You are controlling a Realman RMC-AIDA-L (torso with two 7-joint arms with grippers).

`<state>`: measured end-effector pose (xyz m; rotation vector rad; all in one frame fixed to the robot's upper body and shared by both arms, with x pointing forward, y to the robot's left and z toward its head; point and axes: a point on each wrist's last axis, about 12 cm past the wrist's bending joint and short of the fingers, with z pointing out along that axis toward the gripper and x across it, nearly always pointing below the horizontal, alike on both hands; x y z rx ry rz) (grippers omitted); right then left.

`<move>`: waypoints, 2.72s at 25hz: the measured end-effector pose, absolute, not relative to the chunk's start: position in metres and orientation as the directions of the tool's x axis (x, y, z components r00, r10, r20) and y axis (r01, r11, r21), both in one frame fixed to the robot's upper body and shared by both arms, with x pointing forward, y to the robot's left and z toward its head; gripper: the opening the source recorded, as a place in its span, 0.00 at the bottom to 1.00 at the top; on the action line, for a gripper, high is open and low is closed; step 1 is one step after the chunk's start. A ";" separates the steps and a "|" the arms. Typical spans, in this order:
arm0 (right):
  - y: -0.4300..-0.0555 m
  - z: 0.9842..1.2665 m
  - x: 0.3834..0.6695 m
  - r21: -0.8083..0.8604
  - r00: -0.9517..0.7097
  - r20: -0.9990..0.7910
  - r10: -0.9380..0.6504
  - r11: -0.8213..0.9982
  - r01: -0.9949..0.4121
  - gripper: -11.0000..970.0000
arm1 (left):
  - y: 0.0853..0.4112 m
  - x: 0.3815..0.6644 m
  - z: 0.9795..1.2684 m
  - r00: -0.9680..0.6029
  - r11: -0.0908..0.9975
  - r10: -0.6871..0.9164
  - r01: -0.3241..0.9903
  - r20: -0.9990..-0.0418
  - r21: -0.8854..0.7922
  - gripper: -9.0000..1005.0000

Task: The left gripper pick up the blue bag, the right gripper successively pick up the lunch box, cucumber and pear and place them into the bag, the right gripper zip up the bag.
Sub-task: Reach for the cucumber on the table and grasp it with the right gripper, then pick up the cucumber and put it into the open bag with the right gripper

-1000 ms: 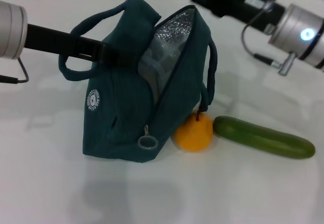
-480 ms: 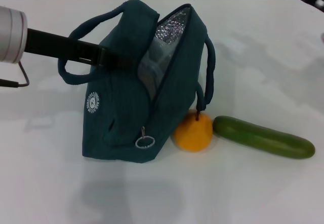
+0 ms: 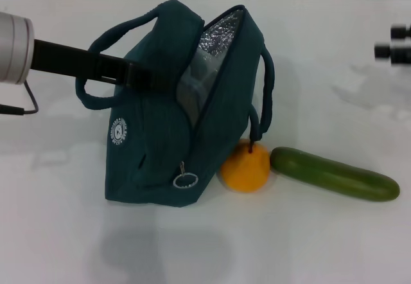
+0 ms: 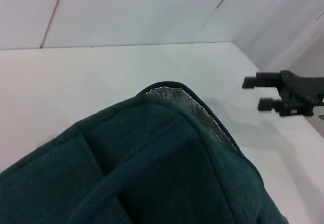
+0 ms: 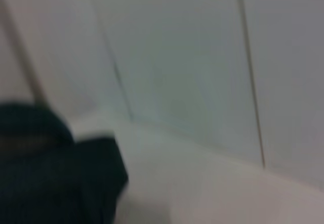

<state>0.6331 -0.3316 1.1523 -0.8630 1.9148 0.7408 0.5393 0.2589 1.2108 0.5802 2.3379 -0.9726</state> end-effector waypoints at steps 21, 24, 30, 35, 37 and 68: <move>-0.222 1.233 0.609 -0.019 -0.343 -0.381 -0.858 0.378 -0.925 0.74 | 0.258 0.544 1.205 -0.768 0.640 0.176 0.564 -0.616 -0.522 0.05; -0.206 1.226 0.605 -0.002 -0.316 -0.372 -0.873 0.341 -0.940 0.74 | 0.258 0.544 1.205 -0.768 0.639 0.176 0.565 -0.616 -0.522 0.05; -0.189 1.209 0.601 0.027 -0.282 -0.339 -0.897 0.291 -0.956 0.74 | 0.256 0.545 1.206 -0.764 0.638 0.176 0.569 -0.621 -0.519 0.05; -0.177 1.196 0.600 0.056 -0.260 -0.319 -0.912 0.255 -0.965 0.74 | 0.255 0.546 1.206 -0.764 0.638 0.177 0.569 -0.621 -0.519 0.05; -0.172 1.192 0.599 0.072 -0.250 -0.317 -0.915 0.240 -0.968 0.73 | 0.255 0.546 1.206 -0.764 0.636 0.178 0.571 -0.621 -0.520 0.05; -0.150 1.155 0.604 0.101 -0.249 -0.261 -0.932 0.231 -0.968 0.68 | 0.246 0.557 1.204 -0.761 0.610 0.191 0.587 -0.620 -0.533 0.05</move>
